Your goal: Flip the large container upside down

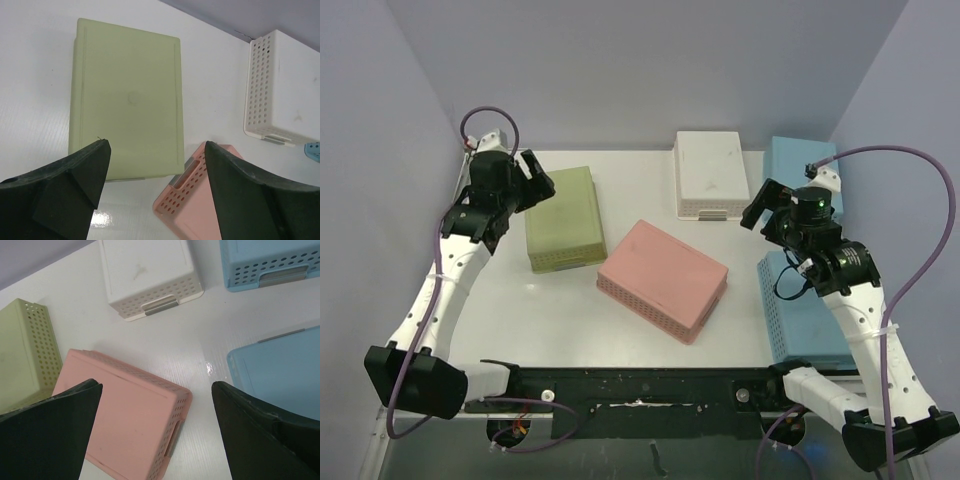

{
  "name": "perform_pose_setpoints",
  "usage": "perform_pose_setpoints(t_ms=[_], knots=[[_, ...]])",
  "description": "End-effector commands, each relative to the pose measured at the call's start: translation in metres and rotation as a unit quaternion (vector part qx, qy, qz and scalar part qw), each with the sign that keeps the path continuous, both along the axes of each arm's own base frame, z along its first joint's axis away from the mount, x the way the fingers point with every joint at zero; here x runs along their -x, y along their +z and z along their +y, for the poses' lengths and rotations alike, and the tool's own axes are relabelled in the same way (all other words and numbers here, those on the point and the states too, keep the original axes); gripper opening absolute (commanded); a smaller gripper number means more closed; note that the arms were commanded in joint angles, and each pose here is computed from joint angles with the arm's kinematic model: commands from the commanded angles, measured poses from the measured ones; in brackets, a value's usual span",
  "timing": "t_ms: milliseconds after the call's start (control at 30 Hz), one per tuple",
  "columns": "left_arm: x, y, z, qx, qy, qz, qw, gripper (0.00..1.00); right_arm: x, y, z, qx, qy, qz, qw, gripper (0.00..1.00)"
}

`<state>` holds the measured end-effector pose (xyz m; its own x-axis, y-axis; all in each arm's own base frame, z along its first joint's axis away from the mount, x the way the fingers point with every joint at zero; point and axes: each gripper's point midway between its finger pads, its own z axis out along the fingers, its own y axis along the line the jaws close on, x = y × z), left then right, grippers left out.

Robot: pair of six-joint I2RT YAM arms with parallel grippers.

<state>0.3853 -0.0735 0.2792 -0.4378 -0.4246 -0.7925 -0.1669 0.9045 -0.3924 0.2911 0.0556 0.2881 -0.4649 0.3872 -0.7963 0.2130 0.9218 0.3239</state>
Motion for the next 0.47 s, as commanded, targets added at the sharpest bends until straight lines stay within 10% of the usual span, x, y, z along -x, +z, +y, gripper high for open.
perform_pose_setpoints(t_ms=[0, 433], knots=[[0.006, 0.02, 0.002, 0.022, 0.002, -0.036, 0.999, 0.76, 0.003, 0.001, -0.009, 0.012, -0.016, -0.007, 1.0, 0.98], [0.007, 0.023, 0.009, 0.022, -0.007, -0.054, 0.998, 0.76, 0.011, 0.013, -0.034, 0.041, -0.072, -0.022, 0.996, 0.98]])
